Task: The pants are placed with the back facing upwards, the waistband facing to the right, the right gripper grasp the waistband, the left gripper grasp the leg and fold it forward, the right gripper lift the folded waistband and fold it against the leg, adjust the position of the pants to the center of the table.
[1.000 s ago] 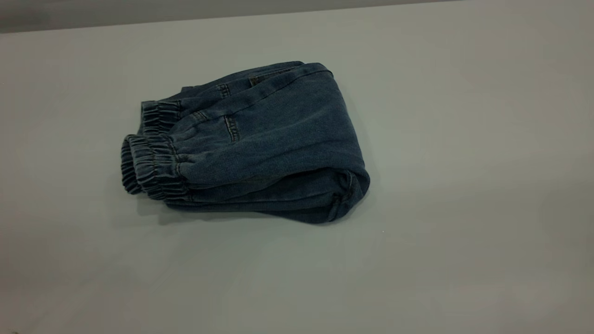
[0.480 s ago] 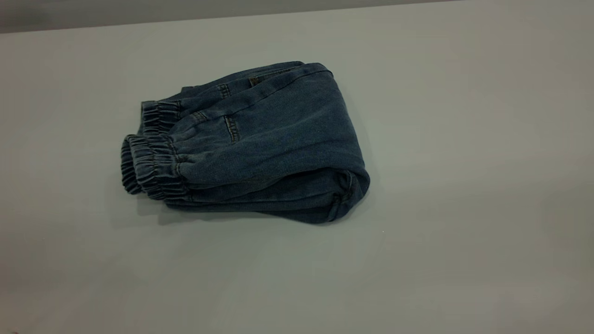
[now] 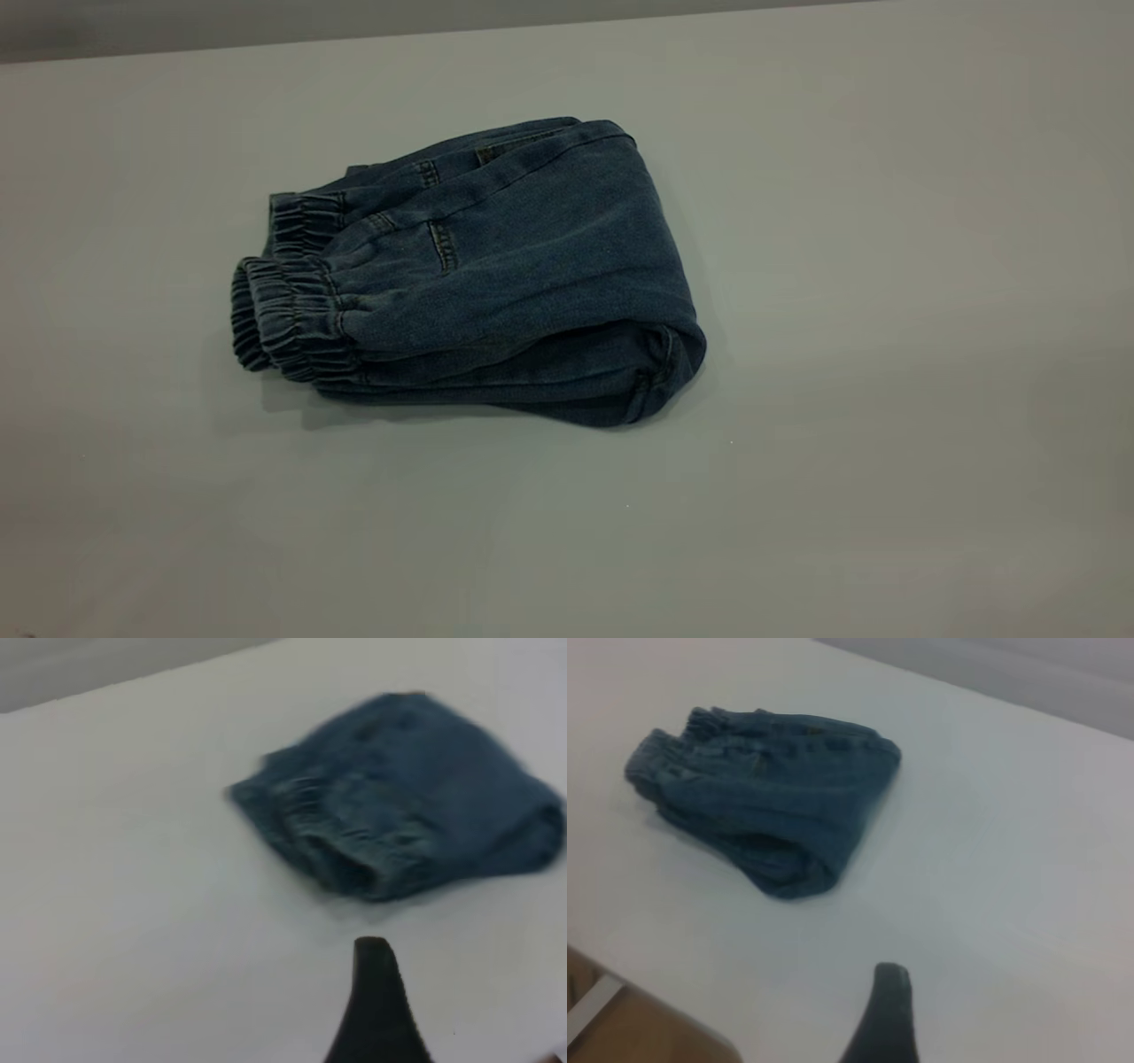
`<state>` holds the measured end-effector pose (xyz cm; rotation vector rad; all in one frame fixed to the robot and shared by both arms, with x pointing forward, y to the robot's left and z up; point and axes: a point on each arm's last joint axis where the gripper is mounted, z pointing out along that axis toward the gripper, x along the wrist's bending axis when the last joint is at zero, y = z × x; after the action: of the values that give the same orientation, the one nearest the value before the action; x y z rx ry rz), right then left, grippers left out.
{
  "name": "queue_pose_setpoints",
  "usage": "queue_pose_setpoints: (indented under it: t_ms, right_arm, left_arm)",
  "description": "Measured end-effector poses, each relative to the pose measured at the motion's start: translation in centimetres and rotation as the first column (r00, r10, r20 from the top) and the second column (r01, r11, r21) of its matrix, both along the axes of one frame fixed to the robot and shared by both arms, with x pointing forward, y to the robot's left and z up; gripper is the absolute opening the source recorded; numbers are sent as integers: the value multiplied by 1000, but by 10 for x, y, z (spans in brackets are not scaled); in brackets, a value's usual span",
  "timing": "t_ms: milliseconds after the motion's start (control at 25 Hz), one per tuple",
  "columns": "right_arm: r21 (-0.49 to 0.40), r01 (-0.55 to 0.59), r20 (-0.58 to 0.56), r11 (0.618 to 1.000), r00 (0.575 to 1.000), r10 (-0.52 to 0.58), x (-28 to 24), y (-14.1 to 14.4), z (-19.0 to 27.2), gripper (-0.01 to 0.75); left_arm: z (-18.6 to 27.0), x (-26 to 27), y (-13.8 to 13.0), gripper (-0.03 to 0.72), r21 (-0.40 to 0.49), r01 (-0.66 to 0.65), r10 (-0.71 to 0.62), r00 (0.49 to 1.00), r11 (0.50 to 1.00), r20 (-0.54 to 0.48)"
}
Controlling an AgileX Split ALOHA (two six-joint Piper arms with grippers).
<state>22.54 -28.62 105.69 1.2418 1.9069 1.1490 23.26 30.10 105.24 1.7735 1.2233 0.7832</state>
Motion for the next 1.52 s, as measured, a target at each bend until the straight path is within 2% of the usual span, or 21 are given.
queue_pose_setpoints:
  t_ms: [200,360,640,1520]
  right_arm:
    - [1,91,0,996,996,-91,1,1,0,580]
    - [6,127,-2,992,992,-127,2,2,0,580]
    - [4,155,-1,988,988,-155,2,2,0,580]
    - [5,153,-1,988,988,-153,2,2,0,580]
  left_arm:
    - [0,0,-1,468,0,-210,210,978,978,0]
    - [0,0,-2,468,0,-286,286,958,958,0]
    - [0,0,-1,468,0,-236,236,972,972,0]
    - [0,0,-1,468,1,-235,235,972,972,0]
